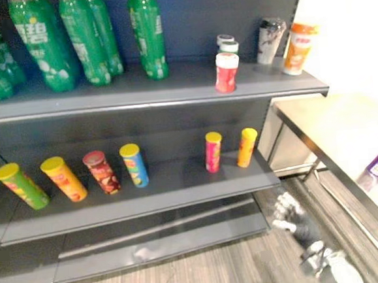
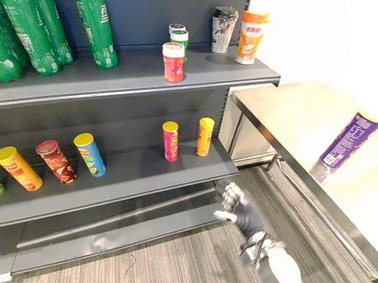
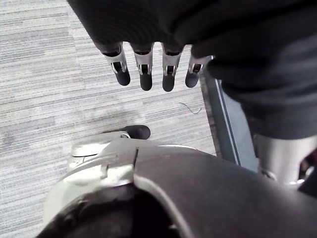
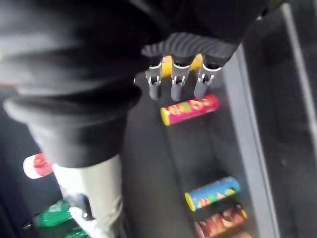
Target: Put the gum and the chips on the shelf.
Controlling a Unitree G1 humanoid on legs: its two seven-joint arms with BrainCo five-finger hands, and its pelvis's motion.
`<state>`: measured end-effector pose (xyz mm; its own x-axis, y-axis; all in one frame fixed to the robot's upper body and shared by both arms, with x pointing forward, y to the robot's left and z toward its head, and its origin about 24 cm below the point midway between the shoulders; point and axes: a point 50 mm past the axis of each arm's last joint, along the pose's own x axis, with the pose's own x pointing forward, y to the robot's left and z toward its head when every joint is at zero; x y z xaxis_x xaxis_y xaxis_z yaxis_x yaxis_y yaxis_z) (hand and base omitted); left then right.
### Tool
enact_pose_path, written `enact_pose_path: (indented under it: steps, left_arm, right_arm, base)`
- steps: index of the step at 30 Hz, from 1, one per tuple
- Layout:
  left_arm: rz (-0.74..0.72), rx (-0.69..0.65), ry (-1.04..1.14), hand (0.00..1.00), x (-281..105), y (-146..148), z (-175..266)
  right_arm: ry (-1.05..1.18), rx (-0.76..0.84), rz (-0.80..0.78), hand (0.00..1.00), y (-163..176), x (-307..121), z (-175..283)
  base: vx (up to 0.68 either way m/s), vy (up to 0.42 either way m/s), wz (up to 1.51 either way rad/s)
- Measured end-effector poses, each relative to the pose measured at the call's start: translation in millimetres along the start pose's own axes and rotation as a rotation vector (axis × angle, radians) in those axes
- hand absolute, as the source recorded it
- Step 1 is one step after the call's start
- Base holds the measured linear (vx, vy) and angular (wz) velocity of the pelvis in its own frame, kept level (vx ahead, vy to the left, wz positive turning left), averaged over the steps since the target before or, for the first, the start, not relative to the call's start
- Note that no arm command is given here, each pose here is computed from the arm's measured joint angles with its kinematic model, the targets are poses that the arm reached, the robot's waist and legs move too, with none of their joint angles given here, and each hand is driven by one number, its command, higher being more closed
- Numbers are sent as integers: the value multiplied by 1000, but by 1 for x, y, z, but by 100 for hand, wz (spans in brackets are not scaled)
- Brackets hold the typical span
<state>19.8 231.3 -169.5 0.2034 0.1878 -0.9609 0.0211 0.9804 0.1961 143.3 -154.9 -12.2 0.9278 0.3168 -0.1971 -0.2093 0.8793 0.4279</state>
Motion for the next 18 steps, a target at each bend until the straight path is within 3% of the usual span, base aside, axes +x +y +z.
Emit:
enact_pose_path:
  steps: [5,11,18]
  left_arm:
    - [-1,-2,5,0,0,-2,-1]
    - [-12,-89,-45,0,3,-12,19]
    - [-24,-66,-136,0,2,-16,39]
  right_arm:
    - [39,31,-5,0,2,-7,-8]
    - [-54,14,-59,0,-4,-15,12]
    - [-140,4,-96,0,11,-26,29]
  base:
    - [8,1,-6]
    - [-24,31,-45]
    - [-159,103,-136]
